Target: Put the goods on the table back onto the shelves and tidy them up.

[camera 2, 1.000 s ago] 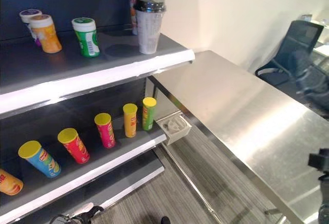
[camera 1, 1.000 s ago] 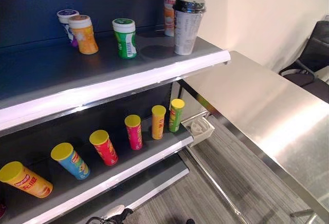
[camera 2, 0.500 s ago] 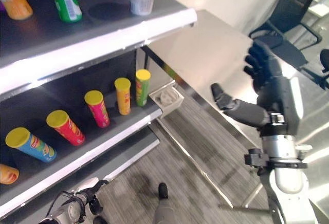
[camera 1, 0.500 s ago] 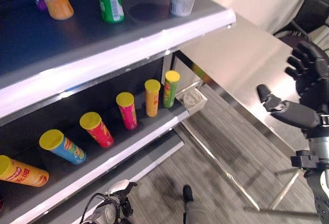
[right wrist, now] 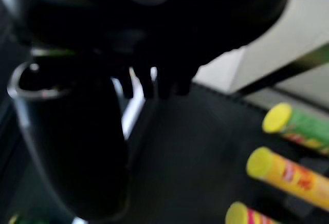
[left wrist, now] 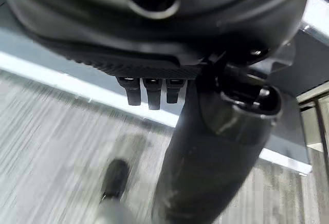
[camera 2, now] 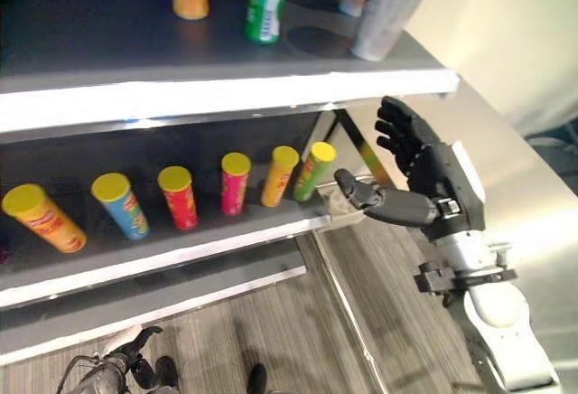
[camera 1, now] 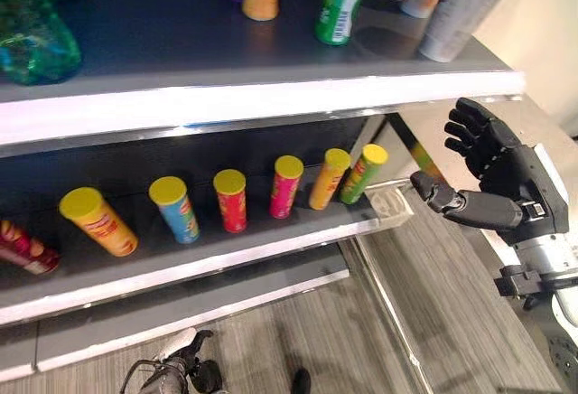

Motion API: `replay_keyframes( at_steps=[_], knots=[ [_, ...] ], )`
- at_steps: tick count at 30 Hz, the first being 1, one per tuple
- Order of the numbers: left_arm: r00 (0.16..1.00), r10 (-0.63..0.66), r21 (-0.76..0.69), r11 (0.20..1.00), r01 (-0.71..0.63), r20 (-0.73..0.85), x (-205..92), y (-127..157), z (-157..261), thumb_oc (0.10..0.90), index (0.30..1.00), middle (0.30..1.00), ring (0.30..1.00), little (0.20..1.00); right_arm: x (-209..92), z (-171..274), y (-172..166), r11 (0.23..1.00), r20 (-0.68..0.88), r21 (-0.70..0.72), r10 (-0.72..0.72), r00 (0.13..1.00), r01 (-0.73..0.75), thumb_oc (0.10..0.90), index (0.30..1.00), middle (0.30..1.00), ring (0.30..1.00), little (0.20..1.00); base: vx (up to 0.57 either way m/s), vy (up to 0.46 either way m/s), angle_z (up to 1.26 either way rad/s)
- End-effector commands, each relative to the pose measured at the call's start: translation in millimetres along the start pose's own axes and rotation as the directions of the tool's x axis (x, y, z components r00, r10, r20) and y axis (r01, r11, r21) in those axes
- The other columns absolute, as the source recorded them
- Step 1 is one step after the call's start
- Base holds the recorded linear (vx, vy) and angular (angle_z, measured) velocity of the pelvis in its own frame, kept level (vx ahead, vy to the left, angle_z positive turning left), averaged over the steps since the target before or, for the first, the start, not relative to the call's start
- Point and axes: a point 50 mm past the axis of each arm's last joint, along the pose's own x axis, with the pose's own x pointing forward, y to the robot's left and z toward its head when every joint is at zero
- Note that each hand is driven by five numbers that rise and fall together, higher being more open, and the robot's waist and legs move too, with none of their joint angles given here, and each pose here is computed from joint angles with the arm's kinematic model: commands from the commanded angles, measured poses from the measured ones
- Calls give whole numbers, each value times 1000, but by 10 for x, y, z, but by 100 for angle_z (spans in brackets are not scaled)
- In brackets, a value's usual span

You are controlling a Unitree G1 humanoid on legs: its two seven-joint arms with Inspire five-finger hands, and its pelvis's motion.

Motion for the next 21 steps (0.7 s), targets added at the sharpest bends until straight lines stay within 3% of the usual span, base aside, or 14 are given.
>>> replay_keyframes(
  at_steps=[1,7,10,15,21],
  knots=[
    [995,79,10,997,-80,67,55,198,143,800,900,900,900,900,73,545,-173,993,297,-62,-79,952,101,800,900,900,900,900,46,154,7],
    [997,-15,63,998,10,73,9,-50,138,800,900,900,900,900,-69,500,-205,969,282,-149,-150,948,197,800,900,900,900,900,106,234,16],
    [999,16,14,1000,-16,41,-9,-11,41,800,900,900,900,900,-80,538,-122,962,330,-157,-161,930,222,800,900,900,900,900,72,131,0],
    [993,-13,91,996,3,115,9,-22,180,800,900,900,900,900,-151,794,3,955,470,-194,-113,875,227,800,900,900,900,900,41,53,-24],
    [991,-18,105,994,4,131,8,-26,208,800,900,900,900,900,-67,867,84,954,522,-211,-73,850,211,800,900,900,900,900,13,0,-12]
  ],
)
